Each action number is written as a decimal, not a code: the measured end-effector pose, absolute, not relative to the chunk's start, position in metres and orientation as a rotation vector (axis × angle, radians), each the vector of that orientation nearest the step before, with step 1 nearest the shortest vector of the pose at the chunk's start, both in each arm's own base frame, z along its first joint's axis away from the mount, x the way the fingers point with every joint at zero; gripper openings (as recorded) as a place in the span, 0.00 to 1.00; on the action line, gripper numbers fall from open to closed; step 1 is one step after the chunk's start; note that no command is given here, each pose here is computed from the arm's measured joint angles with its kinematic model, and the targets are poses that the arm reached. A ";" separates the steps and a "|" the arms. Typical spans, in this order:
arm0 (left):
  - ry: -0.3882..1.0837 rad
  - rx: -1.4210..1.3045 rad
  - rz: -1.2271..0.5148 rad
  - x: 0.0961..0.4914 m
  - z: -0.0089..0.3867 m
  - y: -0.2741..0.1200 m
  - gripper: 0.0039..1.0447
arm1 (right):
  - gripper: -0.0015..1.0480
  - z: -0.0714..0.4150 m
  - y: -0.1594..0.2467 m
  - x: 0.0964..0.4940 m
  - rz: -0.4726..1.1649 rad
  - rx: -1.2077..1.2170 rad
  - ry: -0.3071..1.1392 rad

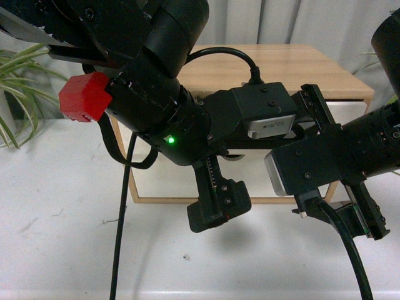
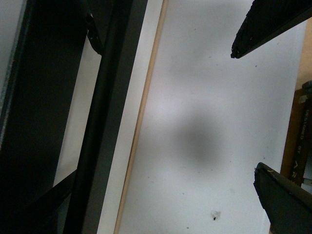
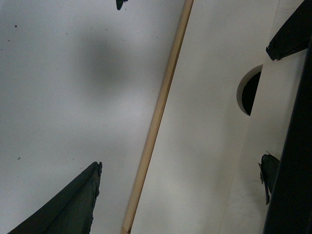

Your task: Pull drawer

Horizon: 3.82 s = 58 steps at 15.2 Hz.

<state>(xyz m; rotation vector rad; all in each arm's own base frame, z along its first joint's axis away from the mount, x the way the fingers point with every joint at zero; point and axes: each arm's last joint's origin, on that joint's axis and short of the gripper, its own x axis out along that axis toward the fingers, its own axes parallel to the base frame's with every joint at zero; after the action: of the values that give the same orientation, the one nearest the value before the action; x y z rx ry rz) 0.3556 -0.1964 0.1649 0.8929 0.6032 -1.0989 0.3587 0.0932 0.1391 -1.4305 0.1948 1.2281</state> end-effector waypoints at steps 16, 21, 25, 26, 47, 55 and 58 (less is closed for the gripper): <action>0.588 0.820 -1.139 0.266 0.164 -0.175 0.94 | 0.94 0.131 0.099 0.258 1.207 -1.379 0.191; 0.589 0.803 -1.161 0.253 0.163 -0.172 0.94 | 0.94 0.131 0.096 0.243 1.224 -1.366 0.190; 0.586 0.787 -1.151 0.252 0.167 -0.172 0.94 | 0.94 0.133 0.094 0.245 1.219 -1.361 0.192; 0.570 0.772 -1.135 0.254 0.174 -0.171 0.94 | 0.94 0.139 0.092 0.246 1.199 -1.363 0.201; 0.323 -0.277 0.128 0.278 0.259 0.013 0.93 | 0.94 0.245 0.001 0.284 0.076 0.242 0.362; 0.011 -0.018 0.002 0.185 0.200 0.000 0.03 | 0.09 0.210 -0.001 0.183 -0.003 0.006 0.005; 0.006 -0.015 0.001 0.167 0.190 0.000 0.01 | 0.02 0.198 -0.001 0.165 -0.003 0.002 -0.004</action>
<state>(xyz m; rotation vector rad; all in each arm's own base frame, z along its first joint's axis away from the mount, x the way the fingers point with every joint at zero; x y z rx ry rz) 0.1666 0.0001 0.1901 -0.0147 0.0059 0.0012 0.1648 -0.0007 0.1980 0.0021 -0.0040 -0.0030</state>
